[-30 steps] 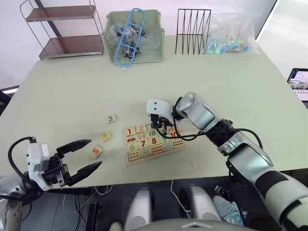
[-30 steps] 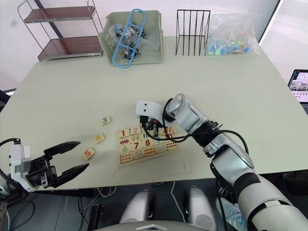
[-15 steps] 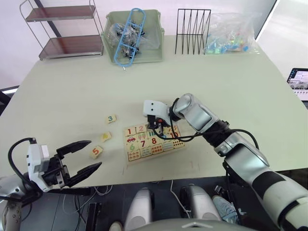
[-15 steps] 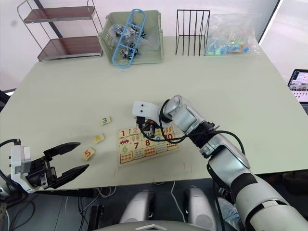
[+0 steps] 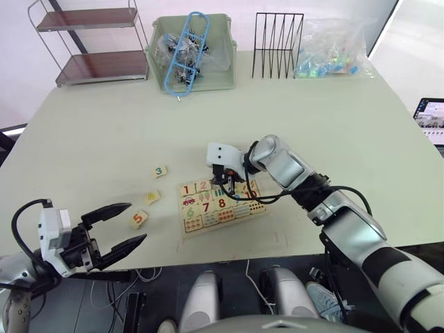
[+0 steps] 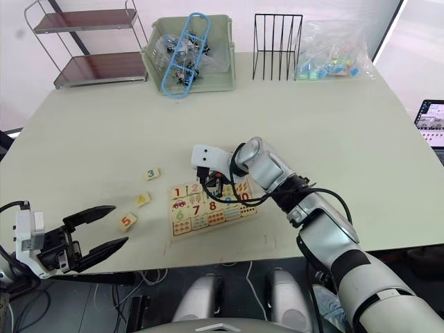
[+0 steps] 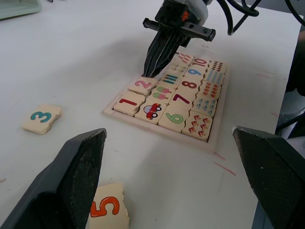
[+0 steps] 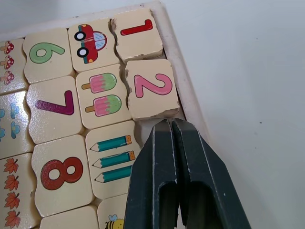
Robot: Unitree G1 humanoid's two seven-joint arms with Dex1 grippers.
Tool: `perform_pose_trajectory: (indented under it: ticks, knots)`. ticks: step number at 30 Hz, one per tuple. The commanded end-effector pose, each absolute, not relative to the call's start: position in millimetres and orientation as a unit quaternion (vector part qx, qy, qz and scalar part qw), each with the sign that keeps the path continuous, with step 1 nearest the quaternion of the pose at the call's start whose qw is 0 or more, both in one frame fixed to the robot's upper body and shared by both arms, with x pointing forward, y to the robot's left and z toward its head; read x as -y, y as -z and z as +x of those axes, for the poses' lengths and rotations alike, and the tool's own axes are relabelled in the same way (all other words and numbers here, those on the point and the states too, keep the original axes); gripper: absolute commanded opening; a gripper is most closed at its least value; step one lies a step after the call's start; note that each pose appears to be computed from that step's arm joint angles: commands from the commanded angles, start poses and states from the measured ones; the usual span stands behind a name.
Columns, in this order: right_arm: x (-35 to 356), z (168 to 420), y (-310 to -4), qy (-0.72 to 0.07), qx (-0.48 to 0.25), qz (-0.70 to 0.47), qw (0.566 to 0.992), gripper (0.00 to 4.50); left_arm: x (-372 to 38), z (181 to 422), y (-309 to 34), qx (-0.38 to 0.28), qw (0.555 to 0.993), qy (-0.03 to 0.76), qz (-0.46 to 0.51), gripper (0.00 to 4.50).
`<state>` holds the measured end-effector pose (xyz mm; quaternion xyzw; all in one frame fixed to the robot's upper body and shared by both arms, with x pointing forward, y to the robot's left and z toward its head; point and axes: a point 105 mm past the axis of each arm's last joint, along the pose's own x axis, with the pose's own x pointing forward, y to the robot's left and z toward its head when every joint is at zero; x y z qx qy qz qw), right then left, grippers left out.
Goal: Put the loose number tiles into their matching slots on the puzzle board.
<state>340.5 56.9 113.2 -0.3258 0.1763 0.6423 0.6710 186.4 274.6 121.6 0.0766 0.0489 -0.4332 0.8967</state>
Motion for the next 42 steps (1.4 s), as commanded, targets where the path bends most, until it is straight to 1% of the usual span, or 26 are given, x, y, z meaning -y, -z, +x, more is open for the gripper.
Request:
perform_pose_trajectory:
  ticks: [1, 18, 29, 35, 38, 42]
  knots:
    - [-66.0, 341.2, -131.0, -0.646, -0.143, -0.335, 0.671, 0.05, -274.6, 184.5, -129.9, -0.036, 0.896, 0.433, 0.091, 4.5]
    - [-63.2, 343.6, -131.6, -0.644, -0.141, -0.332, 0.674, 0.05, -274.9, 184.9, -129.8, -0.035, 0.896, 0.433, 0.091, 4.5]
    - [-49.3, 345.2, -151.4, -0.644, -0.124, -0.309, 0.689, 0.05, -281.2, 185.6, -126.7, -0.044, 0.905, 0.415, 0.086, 4.5]
    - [-31.6, 342.4, -166.6, -0.633, -0.097, -0.258, 0.723, 0.05, -289.0, 185.1, -123.9, -0.046, 0.917, 0.388, 0.082, 4.5]
    - [-10.6, 345.5, -169.0, -0.612, -0.081, -0.226, 0.754, 0.05, -288.2, 185.3, -121.2, -0.046, 0.922, 0.377, 0.073, 4.5]
    - [21.6, 346.8, -165.0, -0.578, -0.054, -0.204, 0.788, 0.05, -287.5, 186.7, -117.2, -0.047, 0.927, 0.366, 0.065, 4.5]
